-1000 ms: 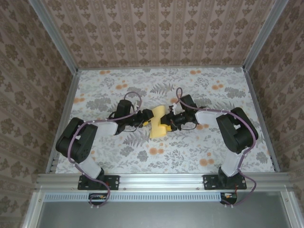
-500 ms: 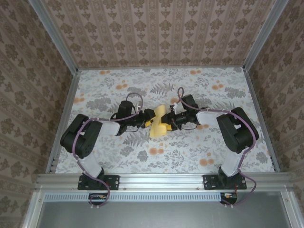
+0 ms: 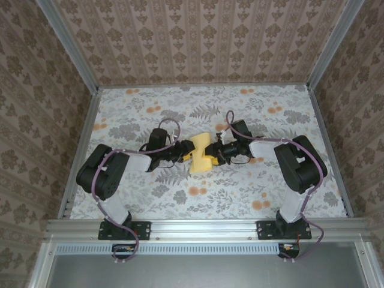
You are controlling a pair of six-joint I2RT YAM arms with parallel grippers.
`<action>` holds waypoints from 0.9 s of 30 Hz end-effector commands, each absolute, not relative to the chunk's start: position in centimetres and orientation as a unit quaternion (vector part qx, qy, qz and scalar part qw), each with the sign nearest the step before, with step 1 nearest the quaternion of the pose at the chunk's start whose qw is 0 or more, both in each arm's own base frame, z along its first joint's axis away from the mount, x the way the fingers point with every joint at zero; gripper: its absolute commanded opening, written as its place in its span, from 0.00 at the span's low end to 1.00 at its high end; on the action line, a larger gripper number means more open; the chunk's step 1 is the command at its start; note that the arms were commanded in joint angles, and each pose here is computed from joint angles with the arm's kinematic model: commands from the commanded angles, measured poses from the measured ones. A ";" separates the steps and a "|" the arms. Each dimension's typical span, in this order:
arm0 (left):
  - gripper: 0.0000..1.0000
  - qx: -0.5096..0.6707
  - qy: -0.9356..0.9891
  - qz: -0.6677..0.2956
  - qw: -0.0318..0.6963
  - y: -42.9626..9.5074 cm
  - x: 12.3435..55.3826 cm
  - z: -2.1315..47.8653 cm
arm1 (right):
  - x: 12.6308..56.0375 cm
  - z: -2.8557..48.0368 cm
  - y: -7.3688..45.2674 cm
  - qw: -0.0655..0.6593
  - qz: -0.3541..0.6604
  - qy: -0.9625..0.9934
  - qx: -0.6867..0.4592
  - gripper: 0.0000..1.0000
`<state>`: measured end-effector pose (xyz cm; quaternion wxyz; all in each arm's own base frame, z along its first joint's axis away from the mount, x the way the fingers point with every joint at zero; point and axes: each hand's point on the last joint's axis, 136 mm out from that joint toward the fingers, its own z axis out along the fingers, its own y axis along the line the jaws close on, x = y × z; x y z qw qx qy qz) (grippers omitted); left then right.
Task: Fold a paper plane with a square sheet of paper (pick it up from the middle)
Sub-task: First fold in half a square sheet of paper at the center of the table.
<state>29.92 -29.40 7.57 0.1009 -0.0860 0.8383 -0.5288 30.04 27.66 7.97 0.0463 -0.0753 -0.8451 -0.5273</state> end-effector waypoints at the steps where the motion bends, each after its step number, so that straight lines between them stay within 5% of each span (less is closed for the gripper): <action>1: 0.42 -0.063 0.827 -0.546 0.113 -30.0 30.0 9.0 | 29.5 7.9 27.8 0.064 -0.539 -0.836 -0.075 0.35; 11: 0.13 -0.068 0.822 -0.553 0.120 -30.0 30.3 9.2 | 29.3 6.8 27.6 0.075 -0.529 -0.841 -0.081 0.37; 16: 0.02 -0.069 0.830 -0.542 0.112 -30.0 30.3 8.4 | 29.0 5.4 26.5 0.074 -0.479 -0.870 -0.085 0.52; 27: 0.00 -0.031 0.872 -0.480 0.087 -30.8 29.6 6.8 | 29.4 5.7 23.4 0.017 -0.377 -0.923 -0.074 0.77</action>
